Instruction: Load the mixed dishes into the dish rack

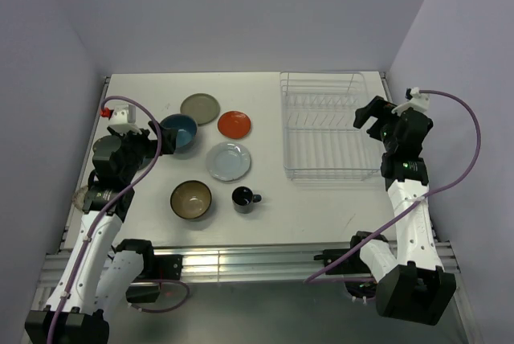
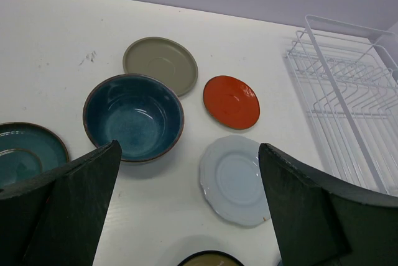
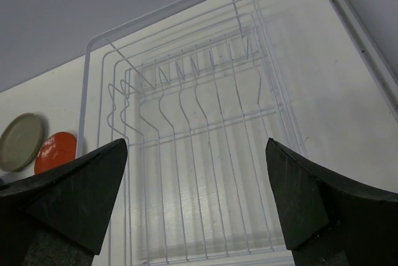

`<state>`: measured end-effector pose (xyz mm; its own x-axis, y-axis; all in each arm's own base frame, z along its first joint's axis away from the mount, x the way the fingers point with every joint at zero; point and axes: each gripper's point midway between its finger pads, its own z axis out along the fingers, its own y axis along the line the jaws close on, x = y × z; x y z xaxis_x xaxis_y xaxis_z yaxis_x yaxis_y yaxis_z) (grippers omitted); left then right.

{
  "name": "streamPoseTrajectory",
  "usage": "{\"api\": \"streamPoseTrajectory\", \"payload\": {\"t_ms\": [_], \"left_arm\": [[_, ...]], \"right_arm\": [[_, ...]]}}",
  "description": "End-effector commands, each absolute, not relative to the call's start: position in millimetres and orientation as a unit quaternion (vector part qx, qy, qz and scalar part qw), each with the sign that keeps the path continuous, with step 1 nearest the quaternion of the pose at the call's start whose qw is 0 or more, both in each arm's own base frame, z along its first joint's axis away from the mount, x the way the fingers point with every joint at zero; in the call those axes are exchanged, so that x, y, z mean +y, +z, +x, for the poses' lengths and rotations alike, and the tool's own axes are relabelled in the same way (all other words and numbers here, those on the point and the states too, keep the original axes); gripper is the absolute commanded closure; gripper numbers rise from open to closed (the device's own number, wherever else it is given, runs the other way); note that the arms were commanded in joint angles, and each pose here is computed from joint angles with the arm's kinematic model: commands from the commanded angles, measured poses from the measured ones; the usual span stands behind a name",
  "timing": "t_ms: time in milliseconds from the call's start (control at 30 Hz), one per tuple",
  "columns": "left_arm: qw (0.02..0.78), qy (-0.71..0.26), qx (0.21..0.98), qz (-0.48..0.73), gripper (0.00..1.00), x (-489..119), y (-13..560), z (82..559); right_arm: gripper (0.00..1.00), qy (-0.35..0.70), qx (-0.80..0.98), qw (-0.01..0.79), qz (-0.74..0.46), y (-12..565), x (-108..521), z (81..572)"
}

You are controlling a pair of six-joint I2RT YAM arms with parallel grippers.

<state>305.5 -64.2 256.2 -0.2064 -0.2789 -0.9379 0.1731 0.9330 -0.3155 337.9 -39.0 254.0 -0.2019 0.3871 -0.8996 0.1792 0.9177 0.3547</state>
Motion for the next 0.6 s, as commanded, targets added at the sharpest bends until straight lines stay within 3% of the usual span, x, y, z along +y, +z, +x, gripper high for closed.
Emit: {"api": "streamPoseTrajectory", "payload": {"t_ms": [0,267,367,433,567], "left_arm": [[0.649,-0.190,0.736,-0.030,0.01,-66.1,273.2,306.6],[0.643,-0.188,0.741,-0.045,0.01,-63.8,270.9,308.5],[0.637,-0.188,0.745,-0.052,0.01,-63.0,268.4,309.7],[0.632,-0.190,0.749,-0.055,0.01,-63.7,267.1,311.4],[0.615,-0.198,0.761,-0.063,0.01,-65.0,260.4,315.7]], "right_arm": [[0.00,0.092,0.751,0.631,0.171,282.1,-37.9,340.7],[0.00,0.143,0.750,0.640,0.083,280.6,-6.5,336.0],[0.00,0.177,0.752,0.635,-0.010,282.6,21.5,328.4],[0.00,0.200,0.757,0.605,-0.146,271.2,55.3,315.4],[0.00,0.208,0.773,0.549,-0.241,272.1,88.9,308.0]]}}
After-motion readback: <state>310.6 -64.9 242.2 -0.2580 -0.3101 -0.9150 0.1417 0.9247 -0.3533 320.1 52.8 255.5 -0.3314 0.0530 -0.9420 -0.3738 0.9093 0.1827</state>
